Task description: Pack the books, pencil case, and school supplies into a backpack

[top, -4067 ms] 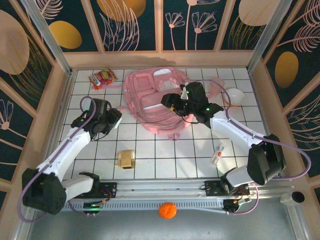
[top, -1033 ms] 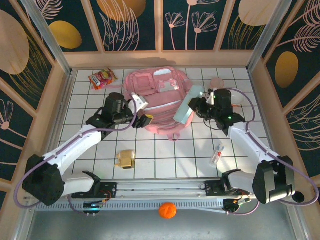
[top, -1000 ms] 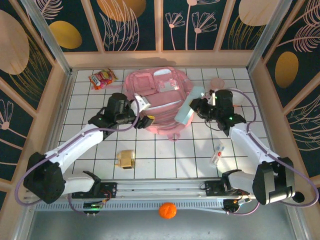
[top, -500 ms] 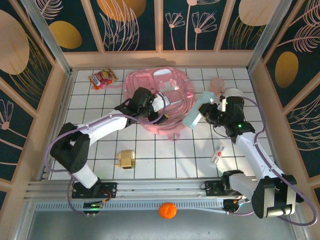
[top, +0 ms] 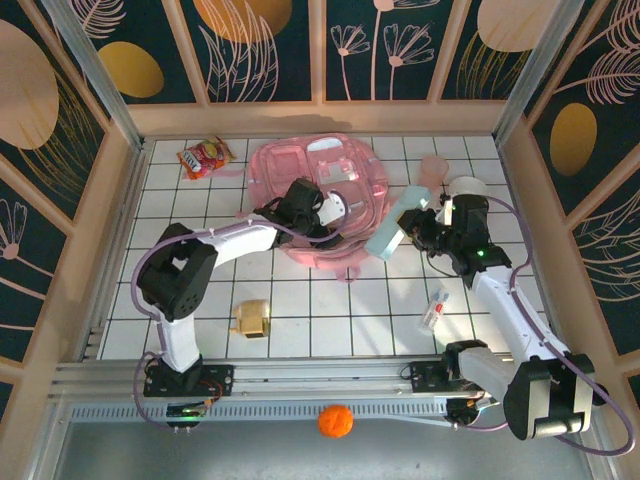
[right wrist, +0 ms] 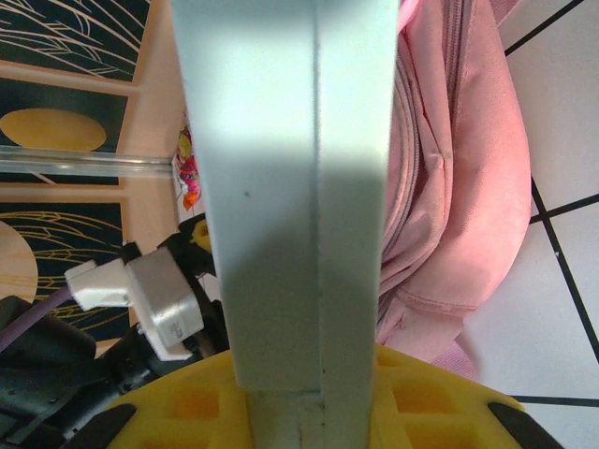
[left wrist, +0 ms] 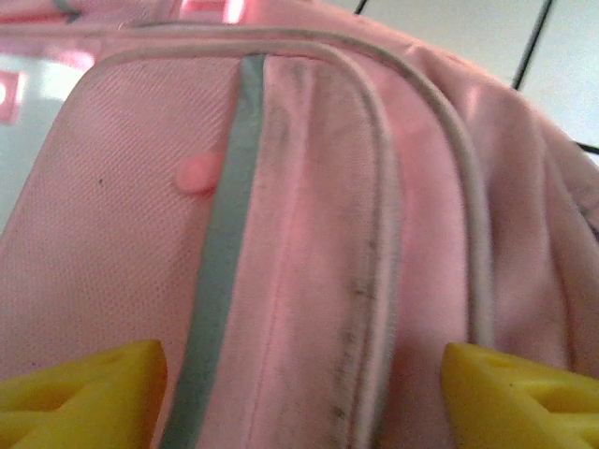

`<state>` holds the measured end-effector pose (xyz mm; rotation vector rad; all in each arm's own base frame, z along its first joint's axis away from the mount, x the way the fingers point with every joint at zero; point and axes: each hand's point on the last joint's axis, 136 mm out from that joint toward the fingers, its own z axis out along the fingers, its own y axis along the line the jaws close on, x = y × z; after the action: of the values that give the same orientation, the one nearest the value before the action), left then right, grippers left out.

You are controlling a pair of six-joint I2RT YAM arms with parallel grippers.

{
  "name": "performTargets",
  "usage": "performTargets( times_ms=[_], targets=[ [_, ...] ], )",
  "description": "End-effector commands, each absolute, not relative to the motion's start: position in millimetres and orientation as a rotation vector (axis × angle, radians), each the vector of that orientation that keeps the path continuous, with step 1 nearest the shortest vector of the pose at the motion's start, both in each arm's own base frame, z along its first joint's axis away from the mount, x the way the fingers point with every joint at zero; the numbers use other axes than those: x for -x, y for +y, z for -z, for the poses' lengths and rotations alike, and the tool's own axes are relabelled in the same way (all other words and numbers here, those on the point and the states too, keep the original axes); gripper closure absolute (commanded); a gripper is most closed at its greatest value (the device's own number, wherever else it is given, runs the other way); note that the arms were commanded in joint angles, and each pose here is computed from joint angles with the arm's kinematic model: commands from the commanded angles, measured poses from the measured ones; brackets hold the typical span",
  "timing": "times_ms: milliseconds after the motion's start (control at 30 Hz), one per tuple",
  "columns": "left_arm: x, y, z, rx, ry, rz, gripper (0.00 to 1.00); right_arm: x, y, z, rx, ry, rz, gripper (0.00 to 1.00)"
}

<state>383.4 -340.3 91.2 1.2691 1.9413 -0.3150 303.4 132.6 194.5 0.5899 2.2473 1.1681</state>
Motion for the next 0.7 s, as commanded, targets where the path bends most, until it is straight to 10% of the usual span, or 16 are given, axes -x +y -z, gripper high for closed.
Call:
performTargets(
  times_ms=[0, 133, 233, 667],
  targets=[
    [-409.5, -339.5, -107.5, -1.122, 1.927, 0.232, 0.36, -300.1, 131.7, -202.1, -0.561, 2.220, -1.180, 0.85],
    [-408.5, -336.3, -140.2, -1.056, 1.863, 0.245, 0.59, -301.1, 132.1, -201.5, -0.569, 2.208, -1.193, 0.85],
    [-405.2, -331.3, -167.2, -0.987, 1.829, 0.265, 1.00, -302.5, 133.2, -204.6, -0.574, 2.190, -1.214, 0.86],
    [-385.8, -320.4, -249.8, -0.770, 1.787, 0.431, 1.00, -304.0, 136.9, -224.9, -0.583, 2.112, -1.292, 0.86]
  ],
)
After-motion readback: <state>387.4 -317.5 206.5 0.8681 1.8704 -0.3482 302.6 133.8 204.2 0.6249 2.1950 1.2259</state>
